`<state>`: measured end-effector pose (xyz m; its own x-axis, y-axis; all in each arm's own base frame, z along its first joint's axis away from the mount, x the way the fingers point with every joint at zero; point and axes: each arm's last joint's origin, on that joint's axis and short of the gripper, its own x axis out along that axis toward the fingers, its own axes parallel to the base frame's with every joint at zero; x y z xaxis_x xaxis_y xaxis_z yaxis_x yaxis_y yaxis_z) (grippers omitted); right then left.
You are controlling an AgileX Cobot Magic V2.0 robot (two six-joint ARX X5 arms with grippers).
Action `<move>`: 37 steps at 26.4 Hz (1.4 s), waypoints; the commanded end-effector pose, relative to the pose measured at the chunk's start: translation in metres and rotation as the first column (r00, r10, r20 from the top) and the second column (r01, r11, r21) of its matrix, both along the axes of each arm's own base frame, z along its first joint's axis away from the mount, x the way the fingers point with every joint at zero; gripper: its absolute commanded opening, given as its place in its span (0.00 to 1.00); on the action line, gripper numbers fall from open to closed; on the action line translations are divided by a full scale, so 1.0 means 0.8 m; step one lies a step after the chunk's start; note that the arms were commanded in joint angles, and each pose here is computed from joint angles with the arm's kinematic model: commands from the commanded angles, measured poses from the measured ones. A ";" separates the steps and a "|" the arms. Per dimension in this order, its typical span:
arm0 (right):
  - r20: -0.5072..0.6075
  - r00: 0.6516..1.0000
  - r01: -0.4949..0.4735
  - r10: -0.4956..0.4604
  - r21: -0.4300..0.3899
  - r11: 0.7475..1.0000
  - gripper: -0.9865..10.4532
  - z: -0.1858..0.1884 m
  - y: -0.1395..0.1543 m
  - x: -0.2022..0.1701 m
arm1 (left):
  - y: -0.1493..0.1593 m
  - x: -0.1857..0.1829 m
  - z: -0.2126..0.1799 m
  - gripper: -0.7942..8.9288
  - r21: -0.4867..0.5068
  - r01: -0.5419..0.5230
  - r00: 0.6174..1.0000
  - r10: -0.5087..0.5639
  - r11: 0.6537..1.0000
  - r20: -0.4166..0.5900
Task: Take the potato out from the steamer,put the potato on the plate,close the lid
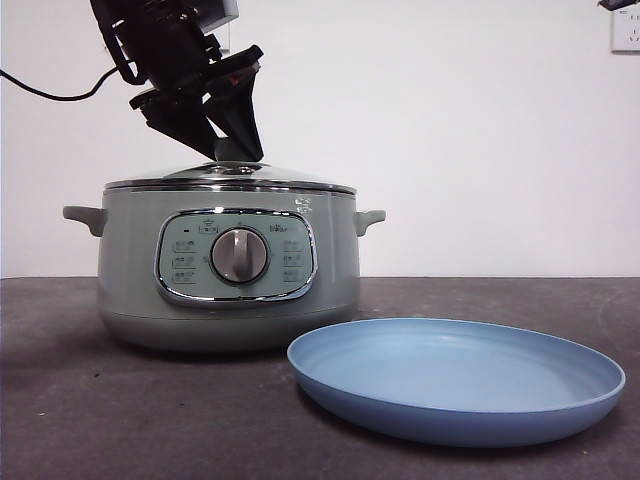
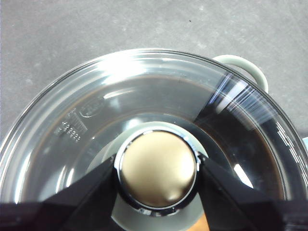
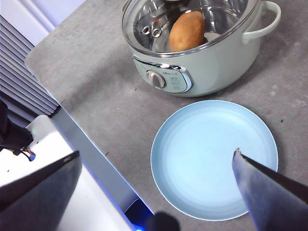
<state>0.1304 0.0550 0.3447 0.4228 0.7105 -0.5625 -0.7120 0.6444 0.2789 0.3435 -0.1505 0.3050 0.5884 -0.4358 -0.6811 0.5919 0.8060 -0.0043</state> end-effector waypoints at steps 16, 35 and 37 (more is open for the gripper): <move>-0.055 0.998 -0.008 0.015 0.129 0.992 0.63 0.004 0.070 0.097 | 0.103 -0.190 0.175 0.07 -0.062 -0.155 0.948 0.166 0.986 0.271; -0.035 0.999 -0.024 0.020 -0.135 0.991 0.63 -0.021 0.271 0.247 | 0.163 -0.341 0.194 0.07 -0.118 -0.256 0.915 0.280 0.959 0.292; -0.030 1.000 -0.012 0.007 -0.172 0.985 0.63 -0.036 0.287 0.254 | 0.165 -0.348 0.194 0.07 -0.121 -0.256 0.913 0.281 0.959 0.295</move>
<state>0.3308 0.2790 0.3254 0.4026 0.6243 -0.6694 -0.7096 0.6748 0.2027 0.0699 -0.0197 0.4530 0.8388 -0.2664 -0.4749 0.3435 0.9356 0.0820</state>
